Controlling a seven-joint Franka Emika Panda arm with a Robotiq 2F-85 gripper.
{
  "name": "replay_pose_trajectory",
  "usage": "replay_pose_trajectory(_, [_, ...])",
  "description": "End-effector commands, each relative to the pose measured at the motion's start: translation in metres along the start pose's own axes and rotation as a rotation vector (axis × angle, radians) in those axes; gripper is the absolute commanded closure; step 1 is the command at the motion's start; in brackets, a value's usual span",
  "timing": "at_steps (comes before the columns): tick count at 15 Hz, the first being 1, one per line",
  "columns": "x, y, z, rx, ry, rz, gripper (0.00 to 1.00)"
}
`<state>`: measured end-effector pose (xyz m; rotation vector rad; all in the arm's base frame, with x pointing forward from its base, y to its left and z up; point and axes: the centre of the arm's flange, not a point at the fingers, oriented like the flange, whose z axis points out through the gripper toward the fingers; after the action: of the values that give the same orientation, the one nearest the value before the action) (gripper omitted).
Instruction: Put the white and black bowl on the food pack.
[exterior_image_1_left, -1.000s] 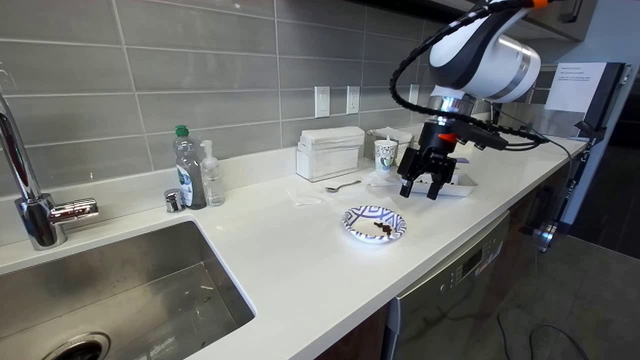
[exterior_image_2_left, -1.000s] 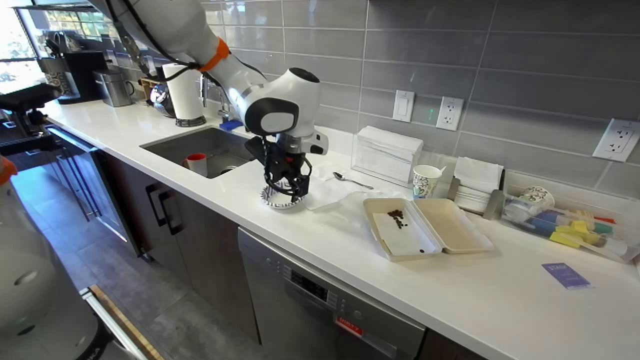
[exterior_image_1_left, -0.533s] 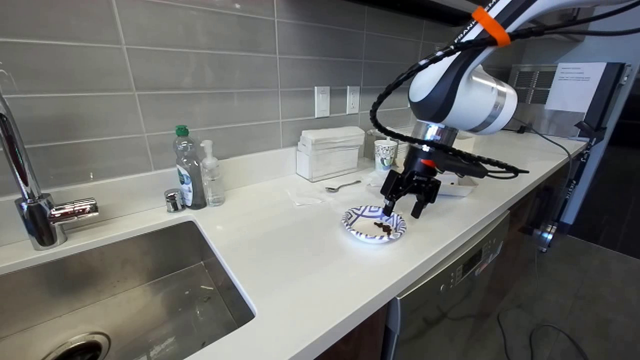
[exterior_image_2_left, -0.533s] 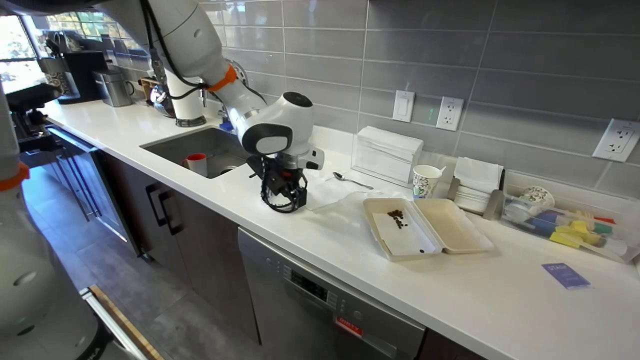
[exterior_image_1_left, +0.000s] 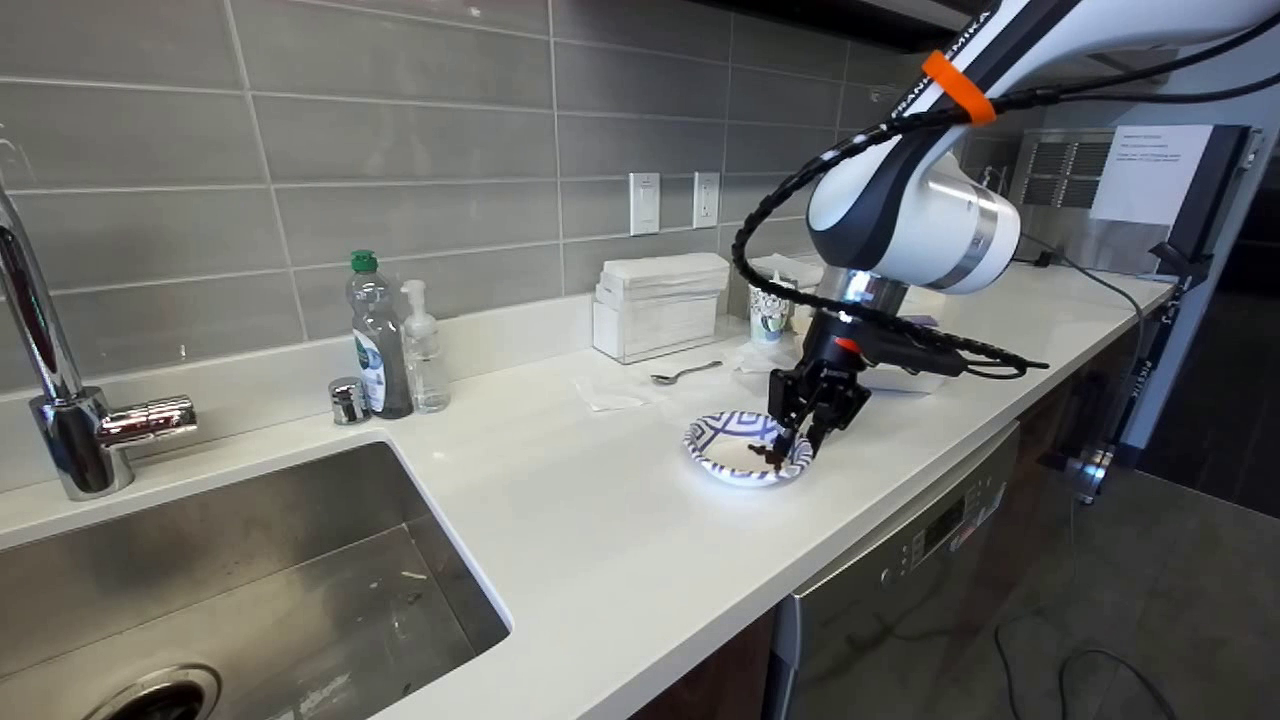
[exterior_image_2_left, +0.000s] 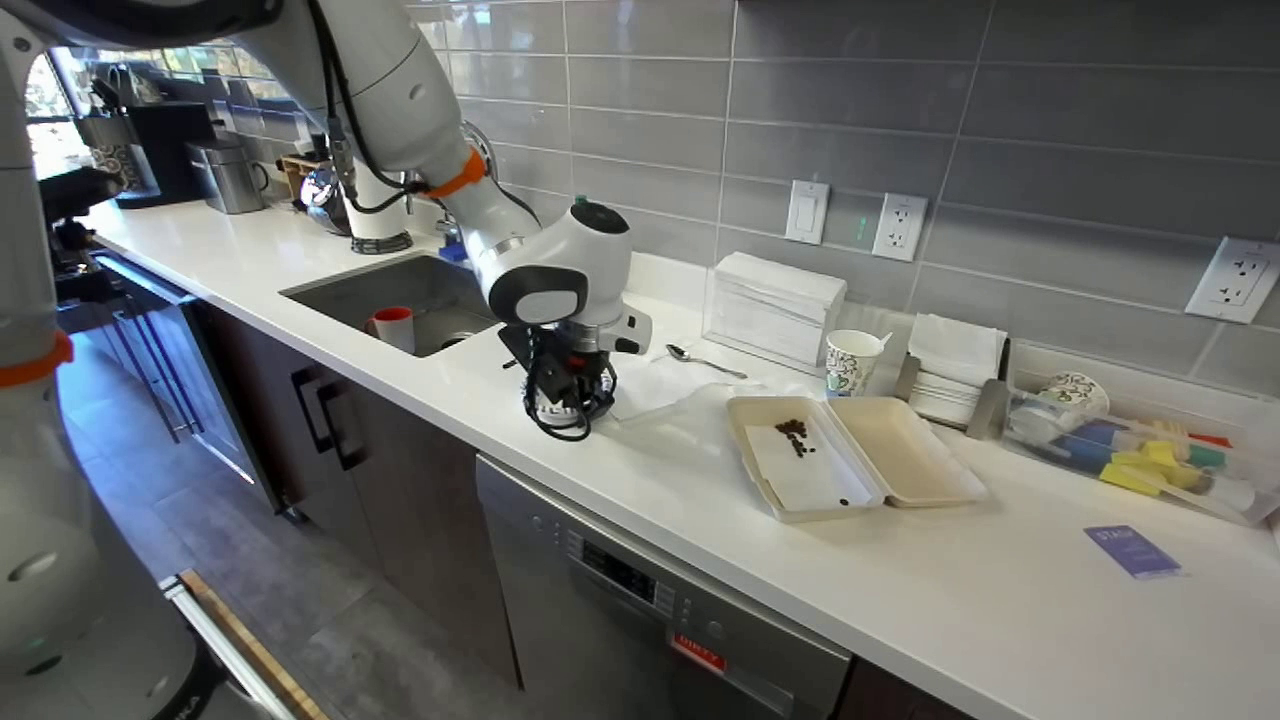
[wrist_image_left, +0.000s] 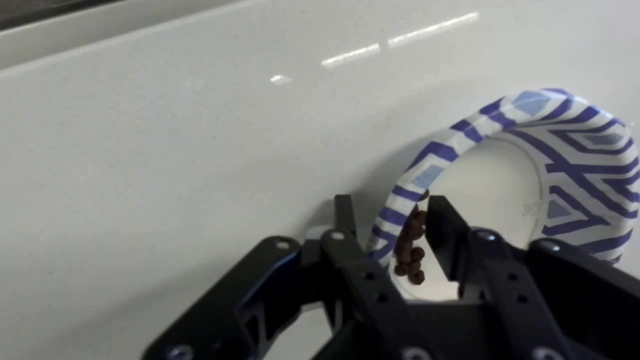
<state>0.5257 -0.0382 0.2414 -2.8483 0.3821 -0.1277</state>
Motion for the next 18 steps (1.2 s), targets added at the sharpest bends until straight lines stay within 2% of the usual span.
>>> replay_pose_trajectory(1, [0.005, 0.003, 0.009, 0.029, 0.019, 0.011, 0.78])
replay_pose_trajectory(3, [0.006, 0.002, 0.009, 0.038, 0.022, 0.016, 0.84])
replay_pose_trajectory(5, [0.007, 0.002, 0.006, 0.043, 0.025, 0.020, 0.86])
replay_pose_trajectory(8, [0.009, -0.001, -0.016, 0.038, 0.025, 0.027, 1.00])
replay_pose_trajectory(14, [0.023, 0.008, -0.099, -0.019, -0.033, 0.102, 0.99])
replay_pose_trajectory(18, [0.051, 0.043, -0.169, -0.084, 0.024, 0.245, 0.99])
